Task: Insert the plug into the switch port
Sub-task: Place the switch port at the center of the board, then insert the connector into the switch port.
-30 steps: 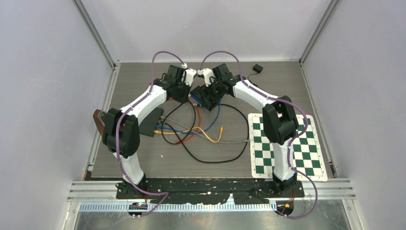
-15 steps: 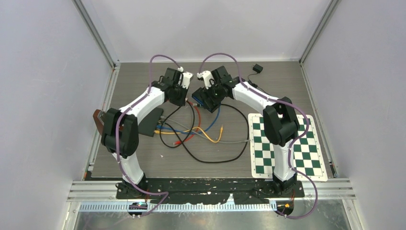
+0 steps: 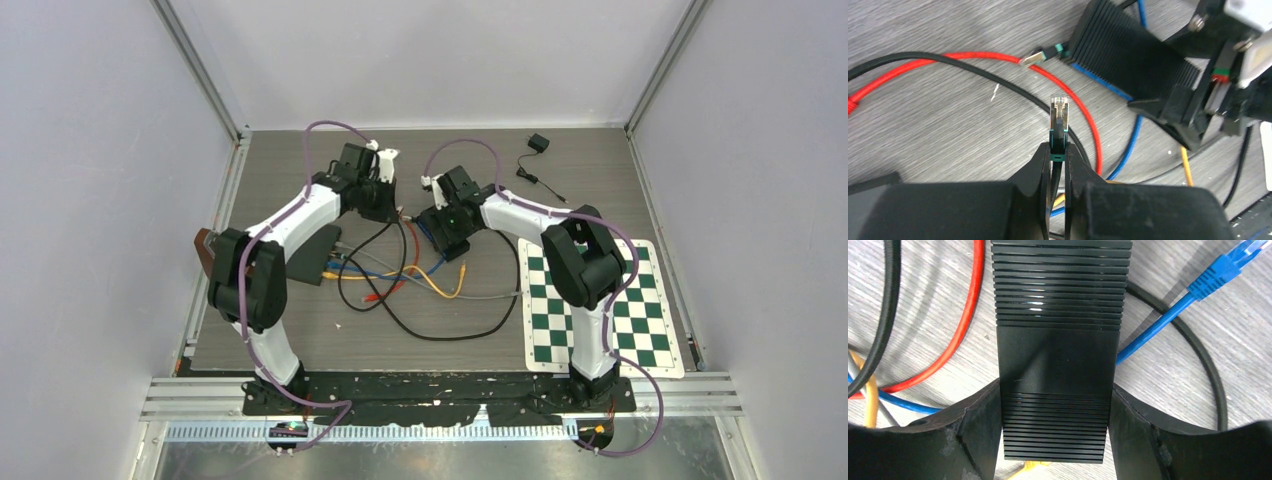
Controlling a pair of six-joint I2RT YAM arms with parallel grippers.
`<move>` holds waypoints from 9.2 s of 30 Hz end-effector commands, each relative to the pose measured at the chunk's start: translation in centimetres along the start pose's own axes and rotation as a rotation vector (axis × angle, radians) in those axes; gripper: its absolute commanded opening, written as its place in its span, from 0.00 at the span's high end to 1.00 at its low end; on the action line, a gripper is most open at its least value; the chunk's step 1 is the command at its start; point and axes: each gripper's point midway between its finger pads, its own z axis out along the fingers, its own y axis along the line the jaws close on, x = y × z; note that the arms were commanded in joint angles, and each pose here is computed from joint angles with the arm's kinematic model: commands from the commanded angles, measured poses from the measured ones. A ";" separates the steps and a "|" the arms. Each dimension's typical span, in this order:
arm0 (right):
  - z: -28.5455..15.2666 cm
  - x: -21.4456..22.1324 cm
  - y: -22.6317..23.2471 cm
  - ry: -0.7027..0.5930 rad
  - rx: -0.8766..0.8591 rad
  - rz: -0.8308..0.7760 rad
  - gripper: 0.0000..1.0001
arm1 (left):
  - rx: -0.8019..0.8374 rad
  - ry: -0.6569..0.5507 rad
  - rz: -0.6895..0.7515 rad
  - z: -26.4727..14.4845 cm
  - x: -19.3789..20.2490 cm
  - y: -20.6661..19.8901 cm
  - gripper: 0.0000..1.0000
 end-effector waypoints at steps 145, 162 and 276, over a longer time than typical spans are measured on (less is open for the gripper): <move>-1.2 -1.8 -2.7 -0.096 -0.599 0.260 0.49 | 0.168 -0.066 0.276 6.8 5.3 -7.6 1.00; -1.6 -2.2 -2.6 -0.114 -0.601 0.248 0.49 | 0.135 -0.029 0.248 7.3 5.5 -7.1 1.00; -1.4 -5.4 -2.1 -0.063 -0.736 0.367 0.56 | 0.140 -0.303 0.226 4.4 1.2 -10.3 0.77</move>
